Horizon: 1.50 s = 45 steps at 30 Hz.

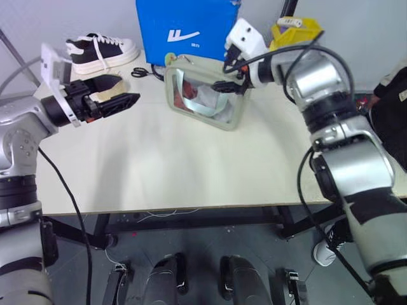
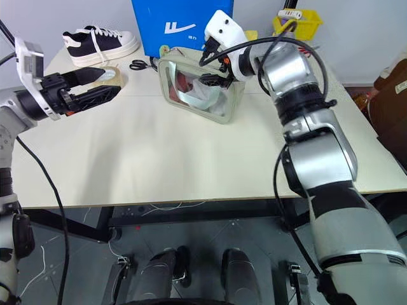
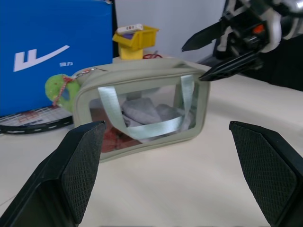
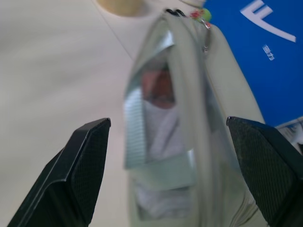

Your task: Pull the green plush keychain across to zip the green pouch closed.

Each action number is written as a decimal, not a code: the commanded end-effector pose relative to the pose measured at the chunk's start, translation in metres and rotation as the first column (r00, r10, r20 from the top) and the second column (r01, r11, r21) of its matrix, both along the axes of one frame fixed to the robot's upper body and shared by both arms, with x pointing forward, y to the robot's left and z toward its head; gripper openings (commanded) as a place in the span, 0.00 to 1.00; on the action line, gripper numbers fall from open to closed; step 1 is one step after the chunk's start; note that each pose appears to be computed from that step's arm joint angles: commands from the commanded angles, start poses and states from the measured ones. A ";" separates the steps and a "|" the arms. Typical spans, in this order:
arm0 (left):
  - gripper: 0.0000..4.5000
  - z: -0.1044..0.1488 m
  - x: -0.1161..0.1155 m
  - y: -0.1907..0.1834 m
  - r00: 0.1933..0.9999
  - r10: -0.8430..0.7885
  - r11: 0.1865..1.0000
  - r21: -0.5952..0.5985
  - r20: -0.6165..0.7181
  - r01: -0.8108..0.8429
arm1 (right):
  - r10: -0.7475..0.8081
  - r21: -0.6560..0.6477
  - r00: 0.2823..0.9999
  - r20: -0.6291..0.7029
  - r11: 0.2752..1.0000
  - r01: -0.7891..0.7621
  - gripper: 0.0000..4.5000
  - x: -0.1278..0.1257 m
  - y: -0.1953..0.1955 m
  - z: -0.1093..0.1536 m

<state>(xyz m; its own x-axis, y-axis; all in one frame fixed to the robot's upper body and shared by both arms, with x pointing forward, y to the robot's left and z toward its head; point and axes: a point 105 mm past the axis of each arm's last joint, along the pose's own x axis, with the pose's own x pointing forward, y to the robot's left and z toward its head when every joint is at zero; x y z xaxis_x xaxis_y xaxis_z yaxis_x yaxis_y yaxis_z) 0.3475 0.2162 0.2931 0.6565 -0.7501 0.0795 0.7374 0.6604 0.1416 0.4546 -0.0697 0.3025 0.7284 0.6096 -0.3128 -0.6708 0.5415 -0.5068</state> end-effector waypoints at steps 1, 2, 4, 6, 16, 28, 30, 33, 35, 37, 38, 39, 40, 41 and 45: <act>0.99 0.012 -0.010 0.000 0.998 -0.005 1.000 0.006 0.068 0.005 | -0.042 -0.030 0.997 0.060 0.999 0.044 0.91 0.007 0.001 0.008; 1.00 0.011 -0.011 0.001 0.998 -0.001 1.000 0.008 0.067 0.000 | -0.051 -0.048 0.997 0.049 0.997 0.053 0.82 0.008 0.001 0.002; 1.00 0.008 -0.012 0.003 0.998 0.011 1.000 0.022 0.064 -0.013 | -0.065 -0.073 0.997 0.039 0.995 0.068 0.71 0.011 0.003 -0.007; 1.00 0.006 -0.013 0.003 0.998 0.018 0.999 0.028 0.064 -0.020 | -0.068 -0.060 0.997 0.047 0.996 0.071 0.50 0.011 0.005 -0.007; 1.00 0.005 -0.013 0.003 0.998 0.032 0.999 0.037 0.059 -0.034 | 0.041 0.031 0.995 0.094 0.999 -0.044 0.01 -0.002 0.012 0.035; 1.00 0.005 -0.006 -0.004 0.999 0.002 0.999 0.043 0.046 -0.004 | 0.424 -0.162 0.906 0.010 0.894 -0.417 0.01 -0.061 -0.001 -0.004; 1.00 0.005 -0.005 -0.005 0.999 -0.001 0.999 0.044 0.044 -0.001 | 0.417 -0.184 0.909 -0.002 0.893 -0.410 0.01 -0.064 -0.009 -0.014; 1.00 0.006 -0.005 -0.005 0.999 -0.004 0.999 0.046 0.044 0.002 | 0.415 -0.190 0.910 -0.007 0.893 -0.409 0.01 -0.069 -0.014 -0.016; 1.00 0.007 -0.004 -0.005 0.999 -0.007 0.999 0.047 0.043 0.005 | 0.422 -0.190 0.906 -0.020 0.888 -0.418 0.18 -0.073 -0.015 -0.017; 1.00 0.007 -0.004 -0.006 0.999 -0.010 0.999 0.049 0.042 0.008 | 0.411 -0.192 0.911 -0.039 0.892 -0.410 0.34 -0.074 -0.016 -0.018; 1.00 0.007 -0.004 -0.007 0.999 -0.012 0.999 0.051 0.042 0.009 | 0.408 -0.186 0.912 -0.036 0.894 -0.408 0.46 -0.075 -0.016 -0.016; 1.00 0.006 -0.004 -0.007 0.999 -0.013 0.999 0.052 0.042 0.011 | 0.407 -0.181 0.913 -0.033 0.895 -0.406 0.56 -0.075 -0.016 -0.014; 1.00 0.007 -0.004 -0.007 0.999 -0.012 0.999 0.053 0.042 0.010 | 0.396 -0.164 0.918 -0.017 0.905 -0.393 0.69 -0.074 -0.015 -0.008; 1.00 0.007 -0.004 -0.006 0.999 -0.012 0.999 0.053 0.043 0.010 | 0.394 -0.156 0.919 -0.006 0.907 -0.390 0.79 -0.074 -0.013 -0.003; 1.00 0.007 -0.003 -0.005 0.999 -0.010 0.998 0.055 0.043 0.008 | 0.429 -0.145 0.903 0.001 0.894 -0.425 0.99 -0.077 0.011 0.004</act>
<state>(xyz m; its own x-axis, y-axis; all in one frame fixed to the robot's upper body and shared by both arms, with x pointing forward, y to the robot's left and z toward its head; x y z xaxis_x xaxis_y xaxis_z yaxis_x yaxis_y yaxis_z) 0.3480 0.2084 0.2830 0.6440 -0.7644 0.0316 0.7531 0.6407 0.1492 0.3843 -0.0725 0.2853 0.4254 0.7897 -0.4420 -0.8328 0.1505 -0.5327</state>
